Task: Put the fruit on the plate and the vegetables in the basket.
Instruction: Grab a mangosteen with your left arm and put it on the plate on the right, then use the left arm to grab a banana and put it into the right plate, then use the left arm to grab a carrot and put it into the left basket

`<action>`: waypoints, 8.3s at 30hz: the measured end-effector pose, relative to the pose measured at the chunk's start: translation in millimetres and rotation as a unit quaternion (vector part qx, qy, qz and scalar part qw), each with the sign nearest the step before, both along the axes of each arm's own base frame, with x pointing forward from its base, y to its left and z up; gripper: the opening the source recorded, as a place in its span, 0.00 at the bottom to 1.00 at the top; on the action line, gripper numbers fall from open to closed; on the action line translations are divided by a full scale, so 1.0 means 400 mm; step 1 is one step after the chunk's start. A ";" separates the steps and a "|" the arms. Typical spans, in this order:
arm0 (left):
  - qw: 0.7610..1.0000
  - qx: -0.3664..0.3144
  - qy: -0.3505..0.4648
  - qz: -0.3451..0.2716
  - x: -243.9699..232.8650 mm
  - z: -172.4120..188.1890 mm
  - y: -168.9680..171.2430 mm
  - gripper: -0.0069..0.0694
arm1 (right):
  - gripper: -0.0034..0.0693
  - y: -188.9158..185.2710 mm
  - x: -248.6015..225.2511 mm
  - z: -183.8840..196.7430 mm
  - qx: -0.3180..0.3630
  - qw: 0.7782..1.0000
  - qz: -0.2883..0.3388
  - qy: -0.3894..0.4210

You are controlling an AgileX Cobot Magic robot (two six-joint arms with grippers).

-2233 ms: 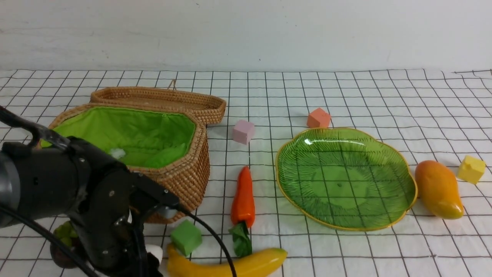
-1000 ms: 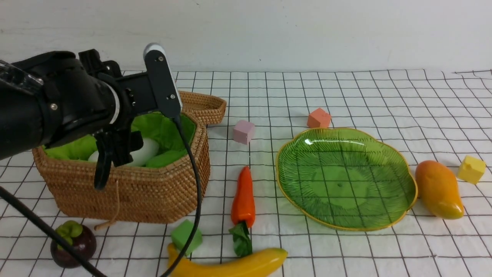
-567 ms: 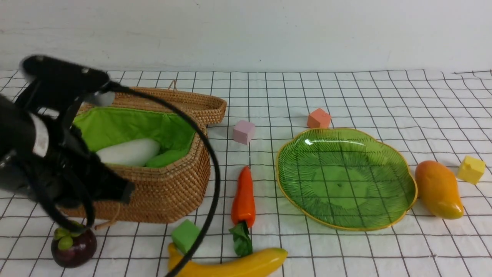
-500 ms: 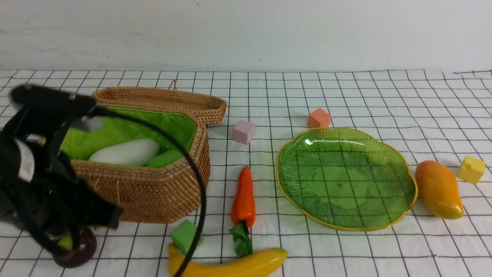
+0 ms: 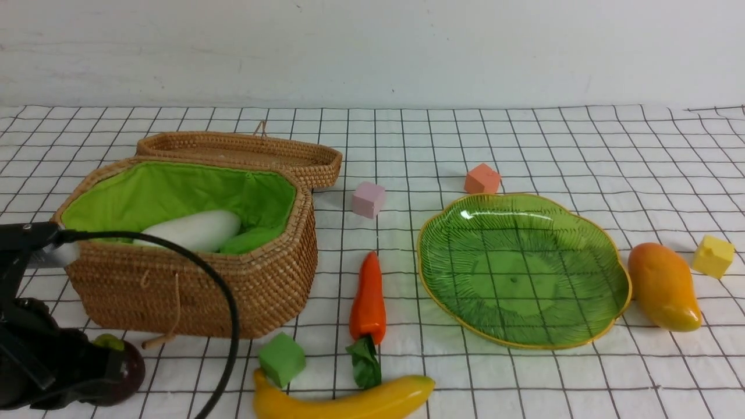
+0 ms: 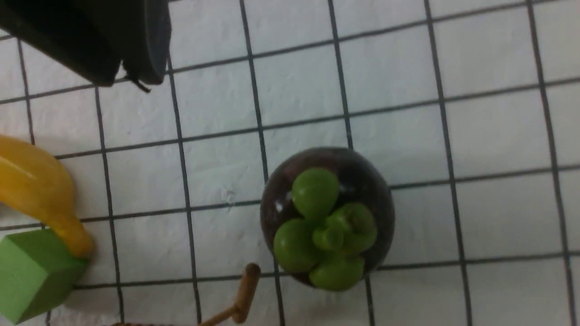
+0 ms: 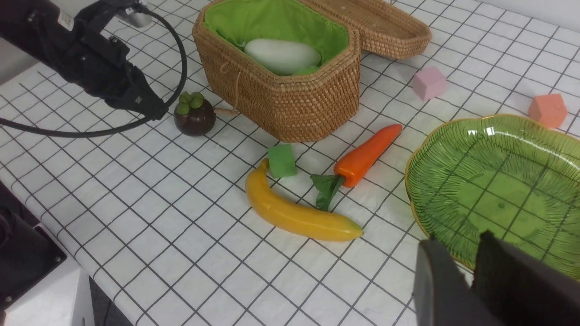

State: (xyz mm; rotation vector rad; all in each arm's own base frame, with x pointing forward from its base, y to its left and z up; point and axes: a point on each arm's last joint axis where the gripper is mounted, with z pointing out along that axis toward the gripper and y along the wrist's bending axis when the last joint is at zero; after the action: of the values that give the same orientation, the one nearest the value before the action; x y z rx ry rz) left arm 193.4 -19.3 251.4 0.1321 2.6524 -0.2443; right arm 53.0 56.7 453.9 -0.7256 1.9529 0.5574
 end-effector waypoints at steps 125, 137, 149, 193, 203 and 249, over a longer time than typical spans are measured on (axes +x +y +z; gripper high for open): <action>0.934 0.035 -0.058 -0.350 0.057 0.391 -0.480 0.07 | 0.33 -0.049 0.017 -0.035 -0.035 0.989 -0.131 0.061; 0.852 0.144 0.013 -0.503 0.048 -0.029 -0.466 0.61 | 0.34 -0.044 0.014 -0.034 -0.027 0.990 -0.122 0.065; 0.827 0.198 0.015 -0.526 0.128 -0.205 -0.515 0.68 | 0.34 -0.038 0.008 -0.037 -0.026 0.991 -0.104 0.074; 0.795 0.153 -0.153 -0.567 0.361 -0.081 -0.970 0.51 | 0.36 -0.045 0.007 -0.043 -0.040 0.988 -0.118 0.085; 0.809 0.142 -0.162 -0.547 0.366 -0.064 -0.969 0.87 | 0.36 -0.045 0.007 -0.043 -0.040 0.989 -0.118 0.086; 0.969 0.184 0.082 -0.144 0.374 -0.151 -0.669 0.73 | 0.37 -0.045 0.007 -0.043 -0.047 0.989 -0.112 0.079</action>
State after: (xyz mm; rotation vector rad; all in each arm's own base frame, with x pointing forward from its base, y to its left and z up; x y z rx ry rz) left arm 343.0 -286.9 191.1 0.6468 2.8095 0.1556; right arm 55.8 38.5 436.6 -0.5228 2.1871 0.3980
